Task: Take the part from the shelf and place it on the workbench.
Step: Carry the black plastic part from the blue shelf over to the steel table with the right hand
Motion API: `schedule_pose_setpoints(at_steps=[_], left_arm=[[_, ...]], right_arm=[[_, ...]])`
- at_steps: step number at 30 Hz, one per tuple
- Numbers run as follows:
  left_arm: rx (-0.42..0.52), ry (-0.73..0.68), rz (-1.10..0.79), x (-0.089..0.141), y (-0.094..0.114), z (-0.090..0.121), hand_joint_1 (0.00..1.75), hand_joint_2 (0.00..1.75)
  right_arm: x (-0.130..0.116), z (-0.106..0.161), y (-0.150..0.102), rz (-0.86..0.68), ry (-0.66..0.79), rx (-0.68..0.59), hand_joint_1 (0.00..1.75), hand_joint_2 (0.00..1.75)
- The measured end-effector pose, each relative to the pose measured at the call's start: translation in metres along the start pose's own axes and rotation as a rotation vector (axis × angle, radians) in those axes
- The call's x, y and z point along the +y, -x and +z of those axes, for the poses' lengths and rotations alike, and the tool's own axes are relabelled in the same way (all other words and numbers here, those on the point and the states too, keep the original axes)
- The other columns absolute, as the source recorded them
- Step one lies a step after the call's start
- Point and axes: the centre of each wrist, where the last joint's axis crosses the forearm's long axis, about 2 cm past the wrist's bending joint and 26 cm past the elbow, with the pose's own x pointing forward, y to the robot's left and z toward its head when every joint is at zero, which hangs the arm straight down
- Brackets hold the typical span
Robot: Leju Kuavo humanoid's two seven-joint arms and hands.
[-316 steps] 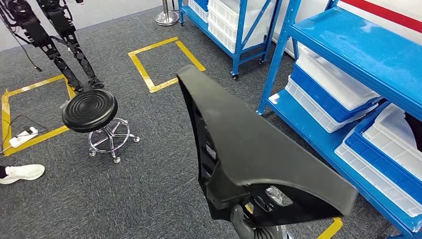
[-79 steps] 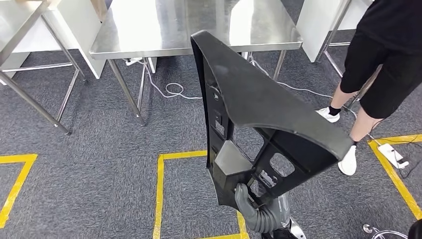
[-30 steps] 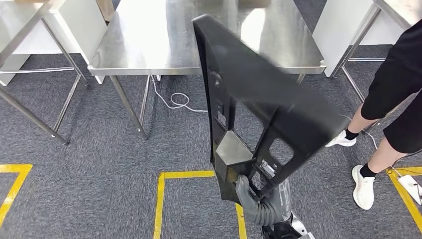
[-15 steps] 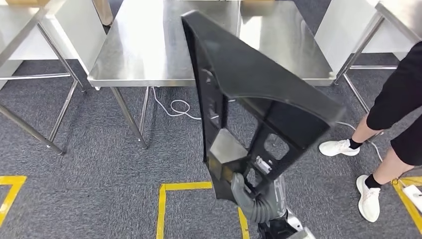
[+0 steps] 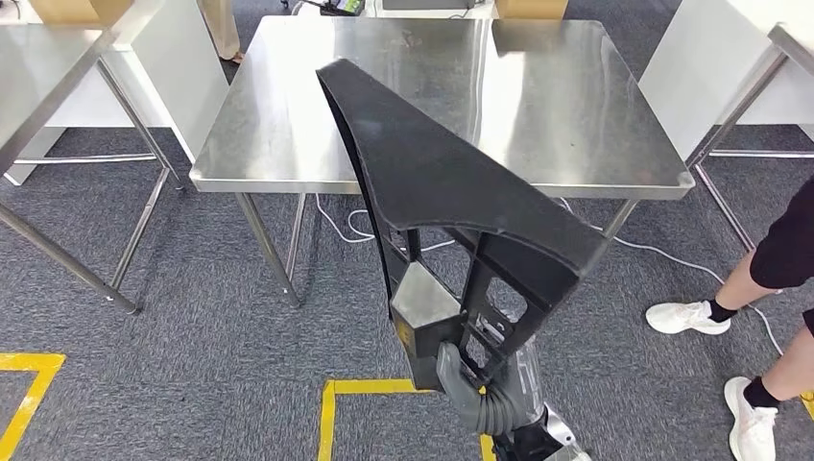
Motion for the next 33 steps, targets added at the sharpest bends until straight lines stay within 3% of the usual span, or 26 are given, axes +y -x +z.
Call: schedule_pose_setpoints(at_steps=[29,33], left_arm=[[0.000,-0.016,0.006,0.009,0.002,0.001,0.00,1.75],[0.000,-0.049,0.036,0.009,-0.001,0.000,0.00,1.75]], right_arm=[[0.004,0.003,0.015,0.005,-0.019,0.021,1.75,1.75],[0.007,-0.013,0.022,0.087,-0.055,0.012,1.75,1.75]])
